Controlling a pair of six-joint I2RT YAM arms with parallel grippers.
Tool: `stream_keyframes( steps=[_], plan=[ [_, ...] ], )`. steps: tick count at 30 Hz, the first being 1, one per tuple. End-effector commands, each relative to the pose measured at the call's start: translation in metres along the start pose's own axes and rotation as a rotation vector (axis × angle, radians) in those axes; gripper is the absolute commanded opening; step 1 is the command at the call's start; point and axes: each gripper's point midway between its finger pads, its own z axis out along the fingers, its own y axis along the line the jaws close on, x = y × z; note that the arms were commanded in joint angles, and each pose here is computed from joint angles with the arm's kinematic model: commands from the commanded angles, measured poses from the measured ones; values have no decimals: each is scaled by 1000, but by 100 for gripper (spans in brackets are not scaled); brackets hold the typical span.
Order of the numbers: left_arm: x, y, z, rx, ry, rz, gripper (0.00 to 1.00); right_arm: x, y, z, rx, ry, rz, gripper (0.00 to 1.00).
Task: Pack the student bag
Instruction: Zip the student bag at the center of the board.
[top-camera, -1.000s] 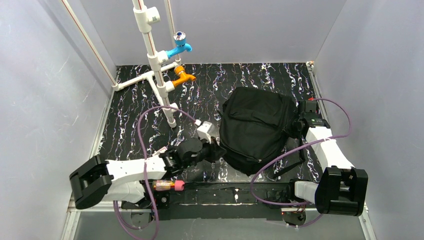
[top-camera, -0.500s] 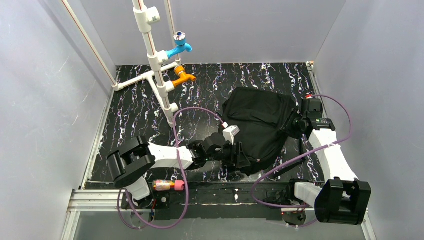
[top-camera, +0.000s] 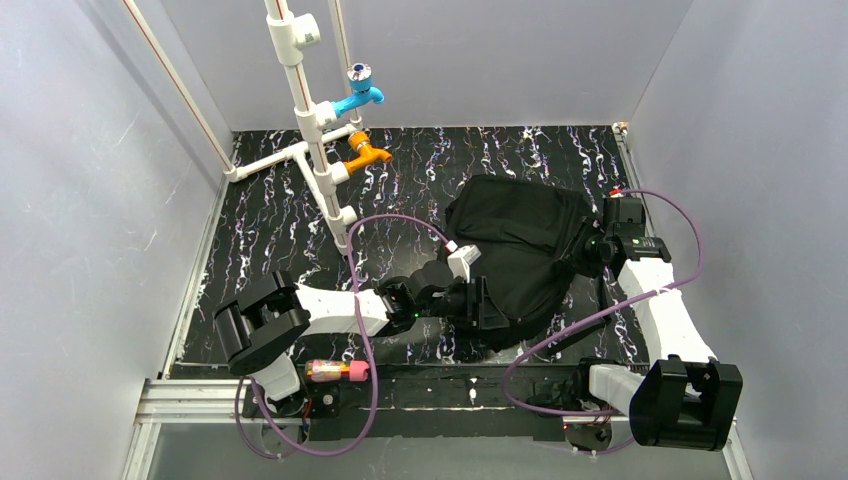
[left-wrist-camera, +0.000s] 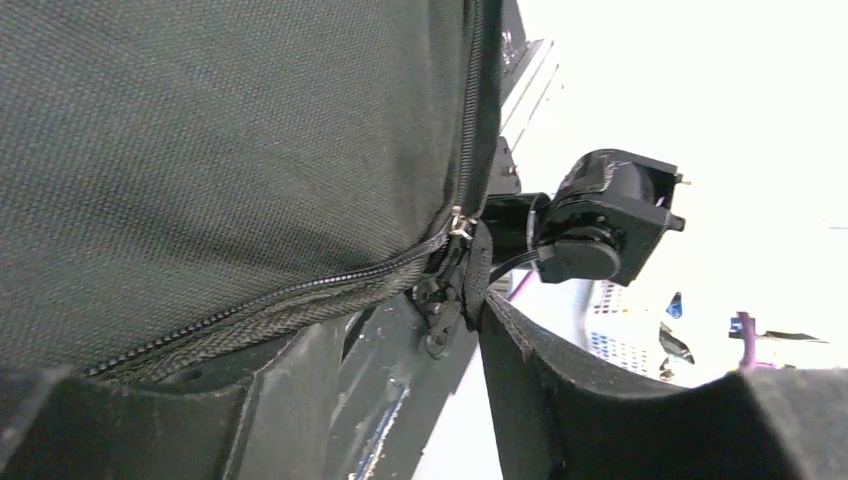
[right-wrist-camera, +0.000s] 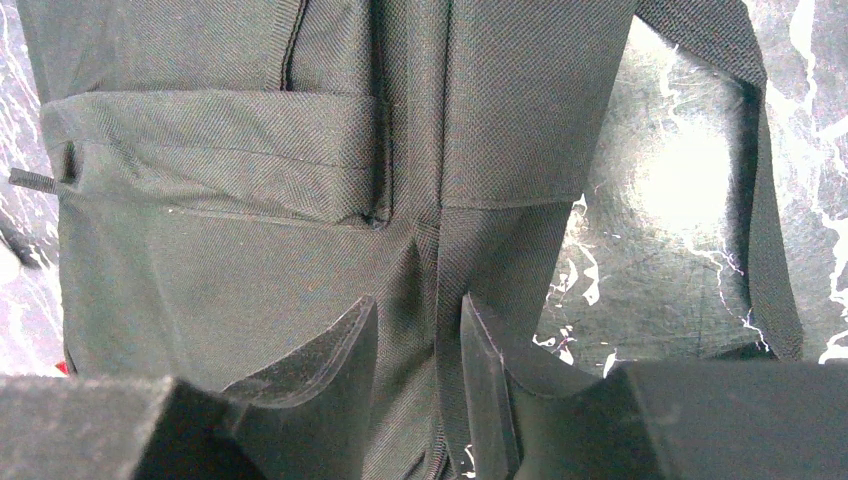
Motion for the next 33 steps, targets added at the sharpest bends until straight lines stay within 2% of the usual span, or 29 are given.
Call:
stream_keyframes(
  steps=[1,3,5,8,15,21,26,33],
  plan=[
    [-22,-43,-11,115,-41,2,46,-6,21,-8,-90,-15,-13,43],
    [-25,-43,-12,112,-57,13,38,-6,22,-8,-92,-11,-13,43],
    [-26,-37,-11,93,-62,3,38,-7,23,-8,-97,-12,-13,43],
    [-24,-35,-10,88,-45,-24,46,-9,24,-9,-98,-16,-16,42],
    [-19,-42,-23,113,-39,-26,52,-7,27,-8,-113,-6,-13,42],
    [-20,-45,-24,111,-41,-40,47,-9,28,-8,-114,-4,-14,42],
    [-16,-31,-12,63,-22,-71,33,-10,29,-7,-117,-3,-14,42],
    [-18,-17,-3,8,-34,-46,35,-7,28,-8,-114,-2,-16,42]
  ],
)
